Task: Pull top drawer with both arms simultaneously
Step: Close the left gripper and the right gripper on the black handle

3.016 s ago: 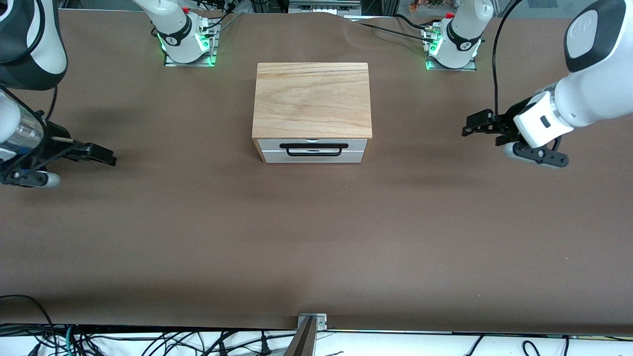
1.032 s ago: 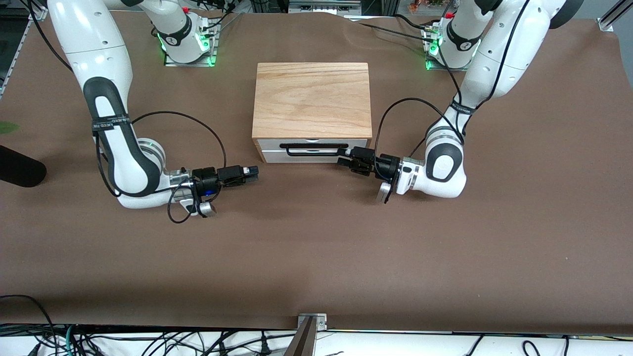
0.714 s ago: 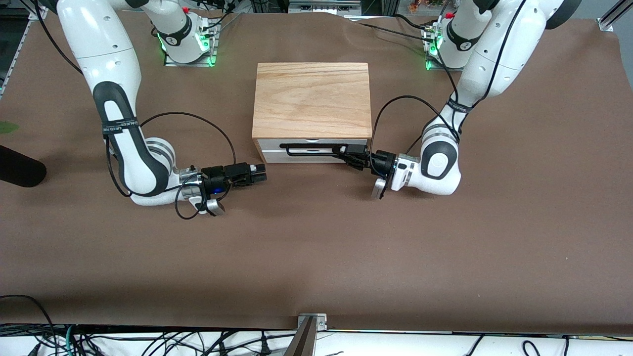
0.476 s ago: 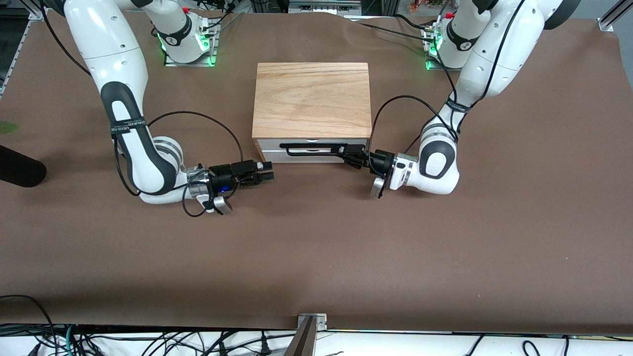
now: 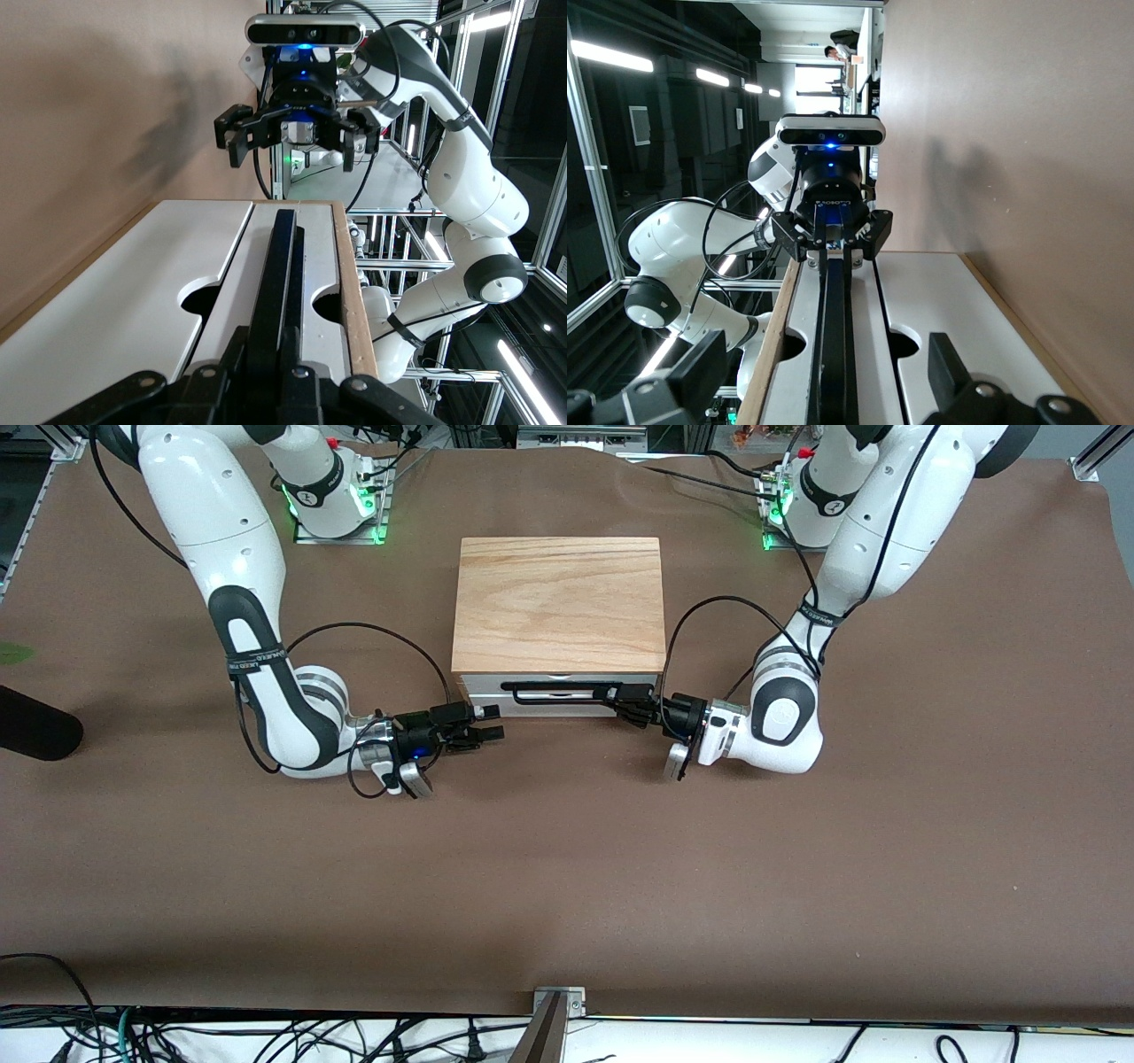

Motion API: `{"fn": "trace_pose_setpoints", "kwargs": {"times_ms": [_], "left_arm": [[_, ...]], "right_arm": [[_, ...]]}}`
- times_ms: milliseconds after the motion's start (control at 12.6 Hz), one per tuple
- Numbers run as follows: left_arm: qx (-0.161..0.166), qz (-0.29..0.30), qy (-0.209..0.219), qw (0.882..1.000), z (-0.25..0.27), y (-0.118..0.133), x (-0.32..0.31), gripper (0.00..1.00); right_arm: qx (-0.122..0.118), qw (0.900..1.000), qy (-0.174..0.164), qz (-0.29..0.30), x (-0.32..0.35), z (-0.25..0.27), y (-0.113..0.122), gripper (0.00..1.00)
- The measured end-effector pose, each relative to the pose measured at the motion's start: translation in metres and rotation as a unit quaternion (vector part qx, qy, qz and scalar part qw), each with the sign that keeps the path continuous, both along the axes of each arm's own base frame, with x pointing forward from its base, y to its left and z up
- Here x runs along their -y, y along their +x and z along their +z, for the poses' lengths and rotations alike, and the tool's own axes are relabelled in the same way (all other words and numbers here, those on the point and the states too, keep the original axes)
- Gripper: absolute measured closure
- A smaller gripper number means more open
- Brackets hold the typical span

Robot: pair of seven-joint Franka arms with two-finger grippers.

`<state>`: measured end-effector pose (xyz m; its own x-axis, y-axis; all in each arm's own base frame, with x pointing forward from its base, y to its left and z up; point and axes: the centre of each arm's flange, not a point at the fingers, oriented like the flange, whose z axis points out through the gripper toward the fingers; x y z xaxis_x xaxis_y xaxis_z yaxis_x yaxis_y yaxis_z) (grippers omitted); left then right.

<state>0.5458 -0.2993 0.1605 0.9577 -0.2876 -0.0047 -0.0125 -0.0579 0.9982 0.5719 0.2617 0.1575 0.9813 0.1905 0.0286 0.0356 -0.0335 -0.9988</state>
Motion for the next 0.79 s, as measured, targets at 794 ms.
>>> {"fn": "trace_pose_setpoints", "kwargs": {"times_ms": [794], "left_arm": [[0.0,0.0,0.0,1.0,0.0,0.0,0.0,0.82]], "right_arm": [[-0.004,0.999,0.032,-0.01,-0.033,-0.003,-0.019,0.39]]}}
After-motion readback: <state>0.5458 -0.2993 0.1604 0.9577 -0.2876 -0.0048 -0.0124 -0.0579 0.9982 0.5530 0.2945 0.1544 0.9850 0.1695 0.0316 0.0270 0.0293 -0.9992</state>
